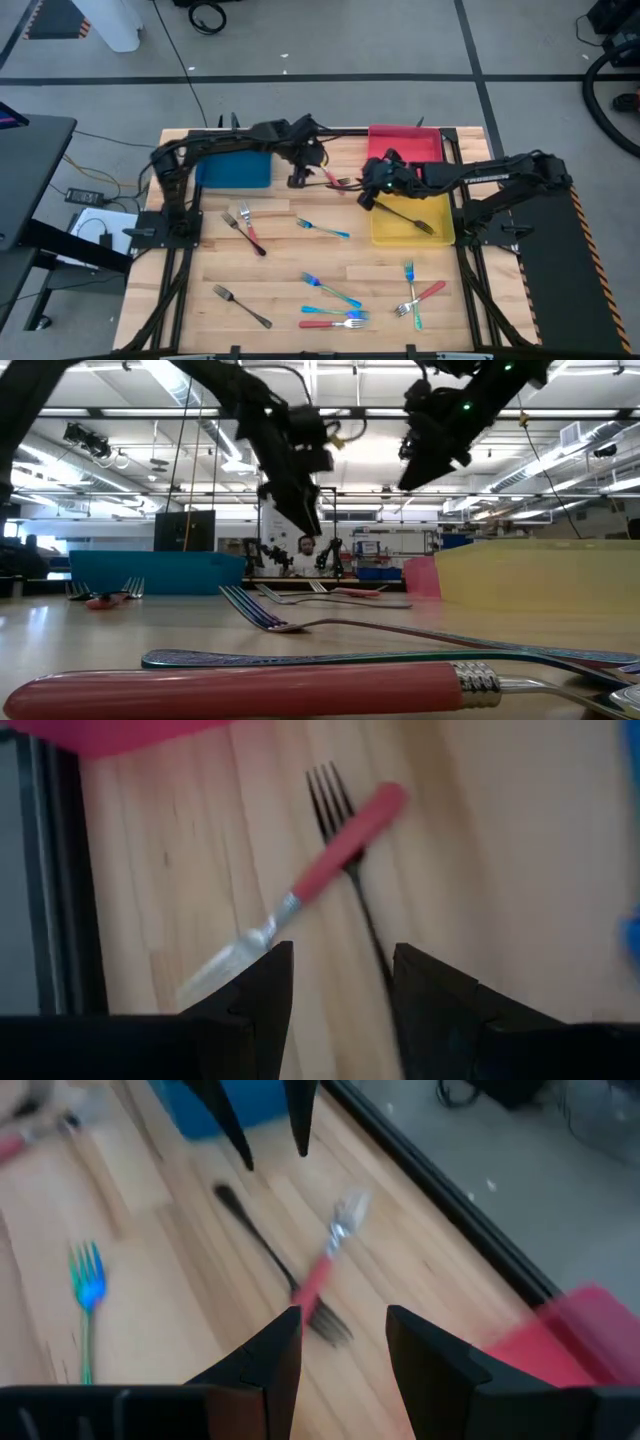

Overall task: Sort silverware by color (type)
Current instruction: Put the red fork into the blue bin

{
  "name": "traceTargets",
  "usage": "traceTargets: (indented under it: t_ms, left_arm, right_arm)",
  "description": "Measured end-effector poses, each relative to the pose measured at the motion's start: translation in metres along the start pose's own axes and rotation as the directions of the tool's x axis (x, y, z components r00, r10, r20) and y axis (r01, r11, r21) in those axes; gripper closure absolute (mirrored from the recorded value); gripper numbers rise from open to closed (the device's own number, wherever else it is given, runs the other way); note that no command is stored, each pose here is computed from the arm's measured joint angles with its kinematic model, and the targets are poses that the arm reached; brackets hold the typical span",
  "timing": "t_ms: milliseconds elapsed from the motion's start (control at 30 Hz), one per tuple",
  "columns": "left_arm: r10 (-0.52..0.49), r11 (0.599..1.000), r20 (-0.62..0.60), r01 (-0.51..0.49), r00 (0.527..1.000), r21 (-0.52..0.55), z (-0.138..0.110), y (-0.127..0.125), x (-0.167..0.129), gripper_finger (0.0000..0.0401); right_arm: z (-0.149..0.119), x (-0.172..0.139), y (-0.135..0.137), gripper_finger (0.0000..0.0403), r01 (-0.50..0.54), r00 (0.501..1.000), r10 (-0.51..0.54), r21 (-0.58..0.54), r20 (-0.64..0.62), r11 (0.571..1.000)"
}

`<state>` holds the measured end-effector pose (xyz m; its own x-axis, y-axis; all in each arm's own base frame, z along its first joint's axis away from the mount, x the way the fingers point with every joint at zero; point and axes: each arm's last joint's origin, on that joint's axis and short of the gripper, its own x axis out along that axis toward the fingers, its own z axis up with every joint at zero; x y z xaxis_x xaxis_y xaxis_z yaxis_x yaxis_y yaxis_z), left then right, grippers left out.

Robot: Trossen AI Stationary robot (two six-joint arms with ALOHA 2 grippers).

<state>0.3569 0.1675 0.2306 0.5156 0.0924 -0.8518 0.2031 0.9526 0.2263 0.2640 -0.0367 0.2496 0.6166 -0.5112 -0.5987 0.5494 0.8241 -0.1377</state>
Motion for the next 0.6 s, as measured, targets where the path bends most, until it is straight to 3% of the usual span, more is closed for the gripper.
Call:
traceTargets:
  t_ms: [200, 300, 600]
  left_arm:
    - [0.029, 0.999, 0.023, -0.029, 0.999, -0.028, -0.001, -0.005, -0.059, 0.0229]
    - [0.05, 0.994, 0.027, -0.047, 0.998, -0.094, -0.007, -0.003, -0.083, 0.0229]
    - [0.029, 0.96, -0.072, -0.048, 0.997, -0.277, -0.04, 0.008, -0.105, 0.0229]
  right_arm:
    - [0.005, 0.036, 0.016, 0.0247, -0.061, 0.995, 0.063, -0.025, 0.079, 0.998]
    - [0.005, 0.056, 0.017, 0.0247, -0.051, 0.993, 0.053, -0.02, 0.105, 0.998]
    - [0.022, 0.092, -0.015, 0.0247, -0.055, 0.995, 0.042, 0.15, 0.091, 0.987]
